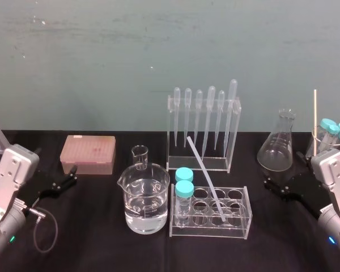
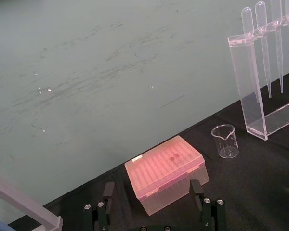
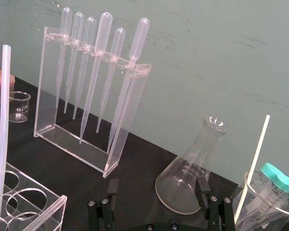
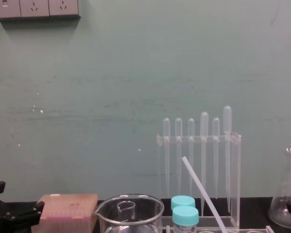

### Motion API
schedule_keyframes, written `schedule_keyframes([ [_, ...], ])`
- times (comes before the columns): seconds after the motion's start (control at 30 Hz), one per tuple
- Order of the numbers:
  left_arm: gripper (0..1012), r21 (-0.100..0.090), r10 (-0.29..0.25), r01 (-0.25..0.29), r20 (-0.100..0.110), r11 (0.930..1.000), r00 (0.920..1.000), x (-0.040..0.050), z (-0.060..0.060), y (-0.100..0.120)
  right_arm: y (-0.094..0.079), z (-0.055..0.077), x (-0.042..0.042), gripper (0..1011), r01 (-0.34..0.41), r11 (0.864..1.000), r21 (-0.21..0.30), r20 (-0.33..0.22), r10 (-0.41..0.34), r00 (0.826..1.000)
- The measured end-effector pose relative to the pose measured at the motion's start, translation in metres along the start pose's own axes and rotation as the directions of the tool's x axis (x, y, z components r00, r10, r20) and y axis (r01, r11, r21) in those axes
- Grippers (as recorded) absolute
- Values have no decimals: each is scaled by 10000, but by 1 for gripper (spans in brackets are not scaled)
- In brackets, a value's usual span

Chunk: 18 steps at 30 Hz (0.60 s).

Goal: Pick up the stirring rod with one hand, then place it down.

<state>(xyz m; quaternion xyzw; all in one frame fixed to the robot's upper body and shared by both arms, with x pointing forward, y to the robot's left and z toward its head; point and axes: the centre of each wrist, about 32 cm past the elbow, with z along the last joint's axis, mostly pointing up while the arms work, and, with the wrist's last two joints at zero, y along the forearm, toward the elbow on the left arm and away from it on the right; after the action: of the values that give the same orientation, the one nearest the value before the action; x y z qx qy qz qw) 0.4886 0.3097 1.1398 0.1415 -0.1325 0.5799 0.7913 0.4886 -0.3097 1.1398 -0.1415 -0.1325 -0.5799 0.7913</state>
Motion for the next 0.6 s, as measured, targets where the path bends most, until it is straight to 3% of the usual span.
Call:
schedule_keyframes([
  [0.6, 1000, 0, 0, 0, 0, 10000, 10000, 0, 0, 0, 0, 0, 0, 1003, -1, 10000, -1, -1, 1, 10000],
])
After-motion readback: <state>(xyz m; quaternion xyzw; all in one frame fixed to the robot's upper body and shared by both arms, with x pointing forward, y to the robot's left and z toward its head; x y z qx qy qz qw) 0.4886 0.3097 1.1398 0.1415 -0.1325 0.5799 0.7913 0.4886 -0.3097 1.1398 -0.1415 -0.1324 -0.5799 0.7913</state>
